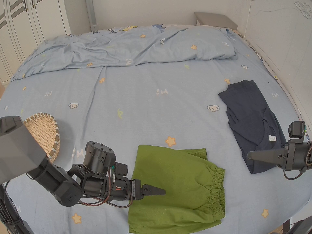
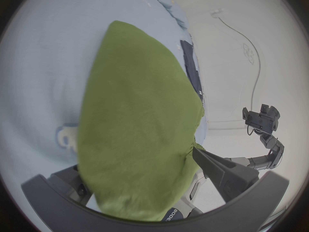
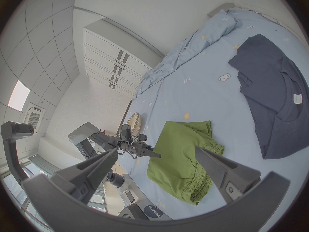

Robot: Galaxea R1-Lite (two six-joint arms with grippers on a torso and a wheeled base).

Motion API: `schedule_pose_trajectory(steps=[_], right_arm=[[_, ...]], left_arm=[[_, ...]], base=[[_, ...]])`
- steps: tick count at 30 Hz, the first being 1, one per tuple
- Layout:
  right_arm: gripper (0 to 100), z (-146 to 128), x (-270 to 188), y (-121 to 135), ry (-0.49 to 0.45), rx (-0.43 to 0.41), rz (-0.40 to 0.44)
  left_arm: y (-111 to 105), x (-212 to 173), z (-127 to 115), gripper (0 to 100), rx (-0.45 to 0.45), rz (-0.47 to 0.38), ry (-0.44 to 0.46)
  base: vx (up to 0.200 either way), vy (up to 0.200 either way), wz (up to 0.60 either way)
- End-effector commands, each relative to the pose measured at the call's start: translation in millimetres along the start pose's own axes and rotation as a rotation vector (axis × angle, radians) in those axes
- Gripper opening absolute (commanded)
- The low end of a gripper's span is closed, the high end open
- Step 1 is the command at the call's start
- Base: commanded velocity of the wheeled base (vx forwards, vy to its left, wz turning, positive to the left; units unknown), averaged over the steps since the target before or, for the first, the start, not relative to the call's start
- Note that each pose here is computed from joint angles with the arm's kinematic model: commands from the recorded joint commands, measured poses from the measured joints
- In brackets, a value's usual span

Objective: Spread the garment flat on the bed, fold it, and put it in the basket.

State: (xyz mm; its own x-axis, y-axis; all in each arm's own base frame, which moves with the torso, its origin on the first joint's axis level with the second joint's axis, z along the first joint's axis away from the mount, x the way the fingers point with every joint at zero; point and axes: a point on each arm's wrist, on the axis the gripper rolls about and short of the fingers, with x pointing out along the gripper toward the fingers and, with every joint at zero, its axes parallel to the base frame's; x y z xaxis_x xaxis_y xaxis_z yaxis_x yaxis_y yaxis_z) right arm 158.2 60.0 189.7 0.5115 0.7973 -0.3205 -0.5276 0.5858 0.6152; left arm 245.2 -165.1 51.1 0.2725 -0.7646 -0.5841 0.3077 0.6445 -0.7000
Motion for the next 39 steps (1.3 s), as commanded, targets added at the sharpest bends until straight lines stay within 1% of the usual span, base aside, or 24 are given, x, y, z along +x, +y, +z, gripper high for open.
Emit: schedule_pose_trajectory(steps=[1,3,6,7,9,12,15,16,17,19,20,22,23,25,29,30,34,39], right_arm=[[100,0.2,-0.4,0.0,-0.003,0.0,-0.003],[100,0.9,-0.7,-0.3,-0.008,0.0,-0.01],[100,1.0,-0.8,-0.5,-0.009,0.0,-0.011],[100,1.6,-1.0,-0.4,-0.012,-0.001,-0.011],[100,1.7,-1.2,-0.6,-0.013,0.0,-0.012],[100,1.9,-0.9,0.0,-0.013,-0.002,-0.01],[100,3.8,-0.9,0.5,-0.017,-0.005,-0.009],[100,3.8,-0.9,0.5,-0.017,-0.005,-0.009],[100,4.6,-0.6,0.9,-0.016,-0.004,-0.008],[100,4.7,0.3,0.5,-0.01,0.004,-0.009],[100,5.1,0.8,1.0,-0.006,0.012,-0.008],[100,5.2,0.8,1.1,-0.004,0.016,-0.009],[100,5.6,0.2,1.8,-0.008,0.013,-0.007],[100,5.4,-0.6,2.7,-0.009,0.013,-0.005],[100,5.4,-2.1,4.1,-0.014,0.012,-0.002],[100,5.7,-3.8,6.0,-0.021,0.008,0.002],[100,5.3,-3.7,5.8,-0.02,0.009,0.002],[100,5.3,-3.7,5.8,-0.021,0.009,0.0]], left_arm=[[-1.0,20.3,-5.1,100,0.017,-0.019,0.034],[1.3,34.4,-9.0,100,0.02,-0.014,0.065],[3.3,36.7,-9.5,100,0.017,-0.008,0.067],[4.3,35.6,-9.0,0,0.012,-0.005,0.065],[3.8,34.0,-8.1,0,0.01,-0.006,0.061],[-3.4,17.6,1.1,0,-0.02,-0.025,0.013],[-8.5,-2.0,9.3,0,-0.021,-0.036,-0.036],[-8.5,-2.0,9.3,0,-0.021,-0.036,-0.036],[-17.3,-21.6,16.5,0,-0.002,-0.054,-0.088],[-26.5,-38.4,22.4,0,0.018,-0.084,-0.131],[-34.0,-54.8,27.0,0,0.038,-0.124,-0.16],[-38.5,-67.7,29.2,0,0.049,-0.159,-0.17],[-41.8,-80.2,29.4,0,0.053,-0.188,-0.168],[-40.6,-88.4,29.6,0,0.049,-0.175,-0.175],[-28.9,-96.0,32.0,0,0.036,-0.129,-0.188],[-23.8,-96.2,31.7,0,0.016,-0.111,-0.178],[-12.9,-95.5,35.3,0,-0.022,-0.084,-0.179],[-11.4,-98.8,41.4,0,-0.03,-0.075,-0.195]], base=[[0.0,0.0,0.0],[0.0,0.0,0.0],[0.0,0.0,0.0],[0.0,0.0,0.0],[0.0,0.0,0.0],[0.0,0.0,0.0],[0.0,0.0,0.0],[0.0,0.0,0.0],[0.0,0.0,0.0],[0.0,0.0,0.0],[0.0,0.0,0.0],[0.0,0.0,0.0],[0.0,0.0,0.0],[0.0,0.0,0.0],[0.0,0.0,0.0],[0.0,0.0,0.0],[0.0,0.0,0.0],[0.0,0.0,0.0]])
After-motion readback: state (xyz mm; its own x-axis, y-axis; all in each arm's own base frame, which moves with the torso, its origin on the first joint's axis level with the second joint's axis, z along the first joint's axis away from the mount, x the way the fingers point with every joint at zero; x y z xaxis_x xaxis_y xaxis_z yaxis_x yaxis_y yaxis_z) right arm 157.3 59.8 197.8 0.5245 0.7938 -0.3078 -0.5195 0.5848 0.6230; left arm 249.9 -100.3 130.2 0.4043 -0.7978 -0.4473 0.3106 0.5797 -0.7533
